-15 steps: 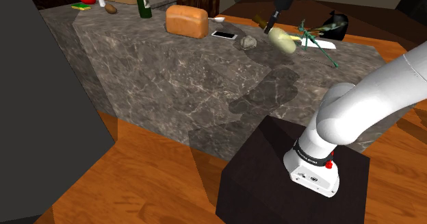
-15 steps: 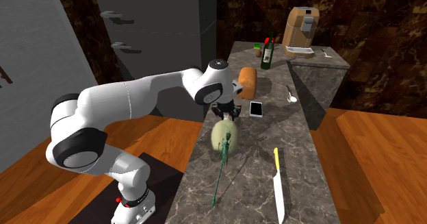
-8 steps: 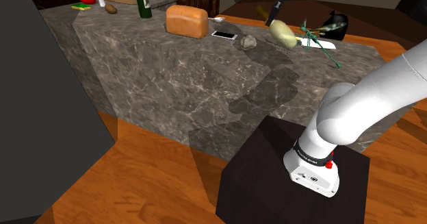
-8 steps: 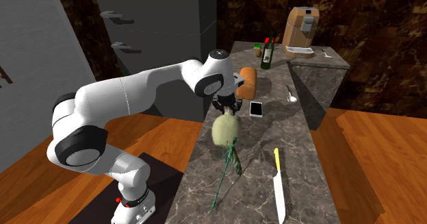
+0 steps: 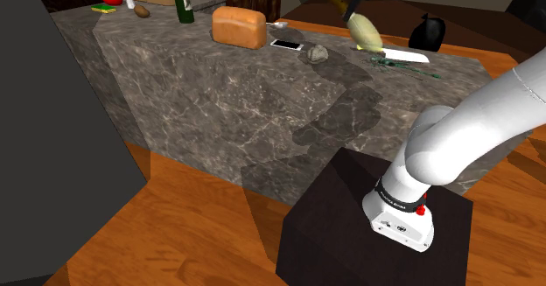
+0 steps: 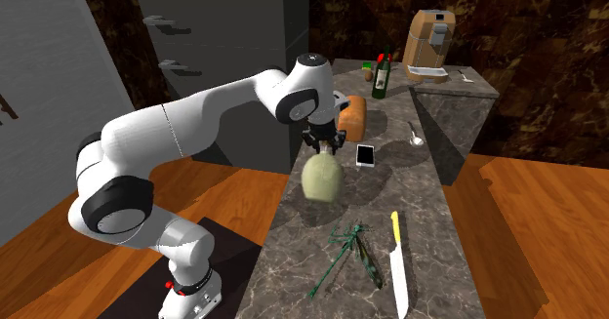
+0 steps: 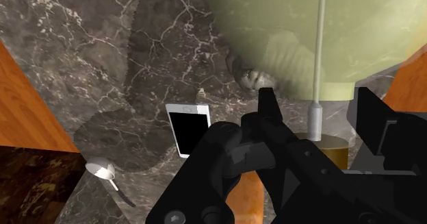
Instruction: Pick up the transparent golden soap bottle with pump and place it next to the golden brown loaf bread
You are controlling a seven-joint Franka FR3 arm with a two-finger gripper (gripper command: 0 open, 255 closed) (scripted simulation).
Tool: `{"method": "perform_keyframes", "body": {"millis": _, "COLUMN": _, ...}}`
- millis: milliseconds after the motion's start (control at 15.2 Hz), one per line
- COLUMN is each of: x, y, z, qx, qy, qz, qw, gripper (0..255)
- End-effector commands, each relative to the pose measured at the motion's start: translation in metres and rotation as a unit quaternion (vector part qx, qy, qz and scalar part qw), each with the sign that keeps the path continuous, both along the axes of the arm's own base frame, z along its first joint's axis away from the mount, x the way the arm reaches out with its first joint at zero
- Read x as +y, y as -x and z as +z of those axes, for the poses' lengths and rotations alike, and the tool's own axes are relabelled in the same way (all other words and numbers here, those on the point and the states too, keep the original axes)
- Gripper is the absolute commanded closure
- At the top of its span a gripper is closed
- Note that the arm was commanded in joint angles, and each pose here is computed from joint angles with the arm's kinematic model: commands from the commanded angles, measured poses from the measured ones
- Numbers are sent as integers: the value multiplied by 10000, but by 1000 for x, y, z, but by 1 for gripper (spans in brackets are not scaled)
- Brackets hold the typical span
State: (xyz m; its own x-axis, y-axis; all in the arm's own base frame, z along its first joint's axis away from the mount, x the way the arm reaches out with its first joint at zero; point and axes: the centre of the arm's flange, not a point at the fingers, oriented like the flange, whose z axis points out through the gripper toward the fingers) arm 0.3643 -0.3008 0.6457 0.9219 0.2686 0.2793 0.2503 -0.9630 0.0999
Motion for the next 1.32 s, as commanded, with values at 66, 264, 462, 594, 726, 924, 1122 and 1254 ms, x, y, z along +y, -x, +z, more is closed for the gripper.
{"method": "perform_keyframes", "body": {"millis": 66, "x": 0, "y": -1, "z": 17, "qx": -2, "qy": 1, "qz": 0, "qw": 10000, "gripper": 255}}
{"method": "perform_keyframes", "body": {"millis": 264, "x": 0, "y": -1, "z": 33, "qx": -2, "qy": 1, "qz": 0, "qw": 10000, "gripper": 255}}
{"method": "perform_keyframes", "body": {"millis": 462, "x": 0, "y": -1, "z": 49, "qx": -2, "qy": 1, "qz": 0, "qw": 10000, "gripper": 255}}
{"method": "perform_keyframes", "body": {"millis": 594, "x": 0, "y": -1, "z": 59, "qx": -2, "qy": 1, "qz": 0, "qw": 10000, "gripper": 255}}
{"method": "perform_keyframes", "body": {"millis": 726, "x": 0, "y": -1, "z": 70, "qx": -2, "qy": 1, "qz": 0, "qw": 10000, "gripper": 255}}
{"method": "perform_keyframes", "body": {"millis": 924, "x": 0, "y": -1, "z": 86, "qx": -2, "qy": 1, "qz": 0, "qw": 10000, "gripper": 255}}
{"method": "perform_keyframes", "body": {"millis": 1122, "x": 10, "y": -26, "z": 90, "qx": -2, "qy": 1, "qz": 0, "qw": 10000, "gripper": 255}}
{"method": "perform_keyframes", "body": {"millis": 1254, "x": 20, "y": -50, "z": 91, "qx": -2, "qy": 1, "qz": 0, "qw": 10000, "gripper": 255}}
